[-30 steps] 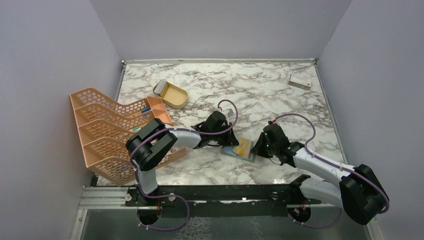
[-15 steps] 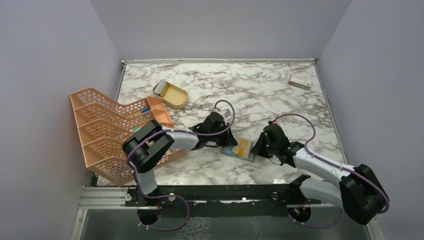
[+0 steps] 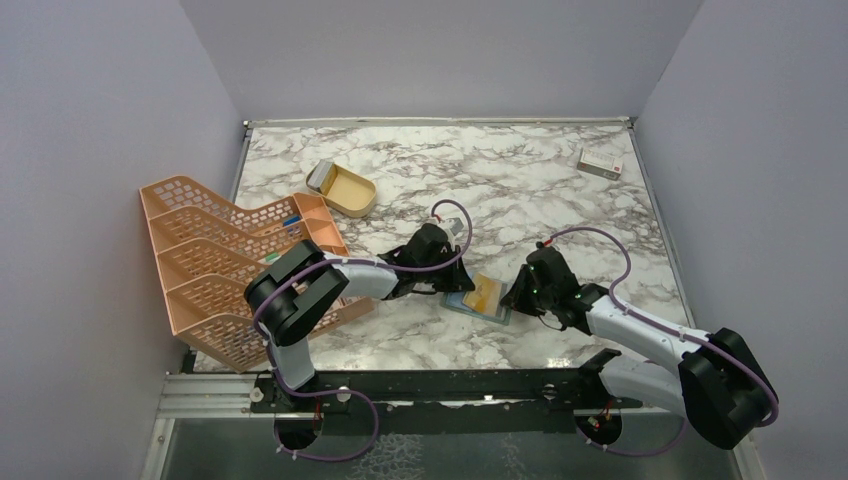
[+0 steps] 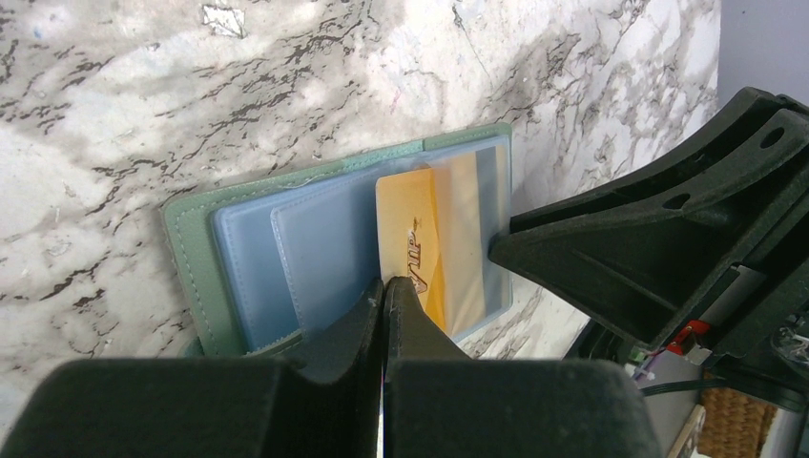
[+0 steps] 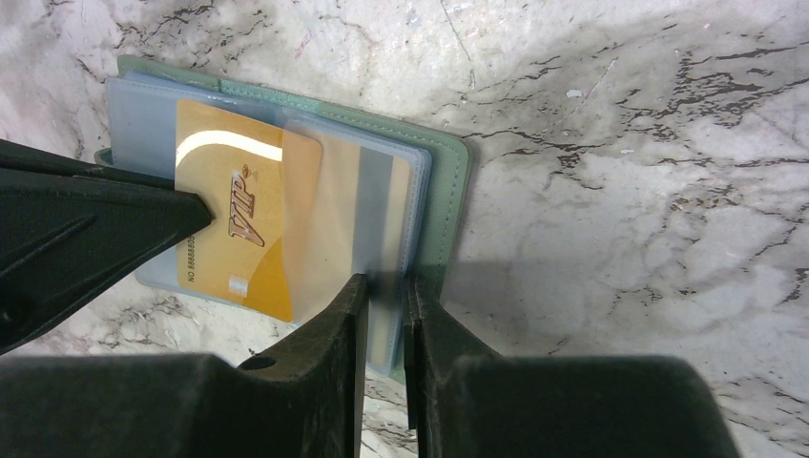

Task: Put the credit cards into the card holder
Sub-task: Insert the credit card into the card holder.

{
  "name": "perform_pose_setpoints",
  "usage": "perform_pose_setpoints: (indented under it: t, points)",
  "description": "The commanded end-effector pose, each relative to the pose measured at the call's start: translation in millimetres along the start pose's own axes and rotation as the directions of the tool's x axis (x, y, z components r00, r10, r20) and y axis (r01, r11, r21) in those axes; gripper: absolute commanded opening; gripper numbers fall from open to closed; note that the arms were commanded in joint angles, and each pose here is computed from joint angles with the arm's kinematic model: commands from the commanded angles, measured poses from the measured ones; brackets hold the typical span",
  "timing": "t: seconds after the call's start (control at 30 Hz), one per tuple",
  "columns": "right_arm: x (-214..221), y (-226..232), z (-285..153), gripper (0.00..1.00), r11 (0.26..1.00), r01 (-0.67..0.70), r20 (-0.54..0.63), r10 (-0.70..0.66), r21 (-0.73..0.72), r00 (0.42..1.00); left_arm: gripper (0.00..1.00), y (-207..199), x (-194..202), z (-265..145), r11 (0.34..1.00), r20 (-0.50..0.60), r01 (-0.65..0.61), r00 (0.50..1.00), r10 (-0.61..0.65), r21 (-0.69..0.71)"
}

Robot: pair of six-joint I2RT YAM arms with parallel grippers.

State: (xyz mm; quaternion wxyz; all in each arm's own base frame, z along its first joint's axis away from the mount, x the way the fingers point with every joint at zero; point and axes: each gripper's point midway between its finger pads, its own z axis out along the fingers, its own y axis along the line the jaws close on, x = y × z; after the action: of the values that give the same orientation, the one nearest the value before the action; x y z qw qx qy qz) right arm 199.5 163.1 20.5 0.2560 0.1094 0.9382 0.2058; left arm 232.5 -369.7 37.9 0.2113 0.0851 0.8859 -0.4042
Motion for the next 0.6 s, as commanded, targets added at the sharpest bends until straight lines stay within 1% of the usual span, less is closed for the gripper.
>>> perform_pose_setpoints:
  t: [0.0,0.1,0.2,0.3,0.4,0.57]
  points:
    - [28.9,-18.1,1.7,0.17,0.999,0.008,-0.098,-0.004,0.046,0.995,0.0,15.2,0.4,-0.3,0.996,-0.018,-0.05,0.999,0.049,-0.068]
    - [29.2,-16.6,1.5,0.17,0.999,0.004,-0.099,0.0,0.04,0.995,0.0,15.1,-2.4,-2.3,0.997,0.006,-0.021,1.0,0.021,-0.073]
    - [32.4,-12.1,1.9,0.17,1.0,-0.016,-0.112,0.018,0.014,0.994,0.0,9.7,0.7,0.0,0.998,0.024,0.045,0.999,-0.044,-0.04]
    - [37.6,-3.3,3.2,0.17,0.998,-0.048,-0.134,0.042,-0.037,0.99,0.0,6.0,10.0,8.4,0.995,0.017,0.098,0.995,-0.098,-0.017]
    - [41.7,0.6,4.9,0.17,0.996,-0.077,-0.154,0.068,-0.055,0.986,0.0,3.0,17.3,16.2,0.989,0.013,0.149,0.989,-0.149,0.007]
    - [40.6,-0.5,4.8,0.17,0.995,-0.092,-0.145,0.084,-0.046,0.986,0.0,-4.1,17.7,20.6,0.989,0.019,0.147,0.989,-0.147,0.023]
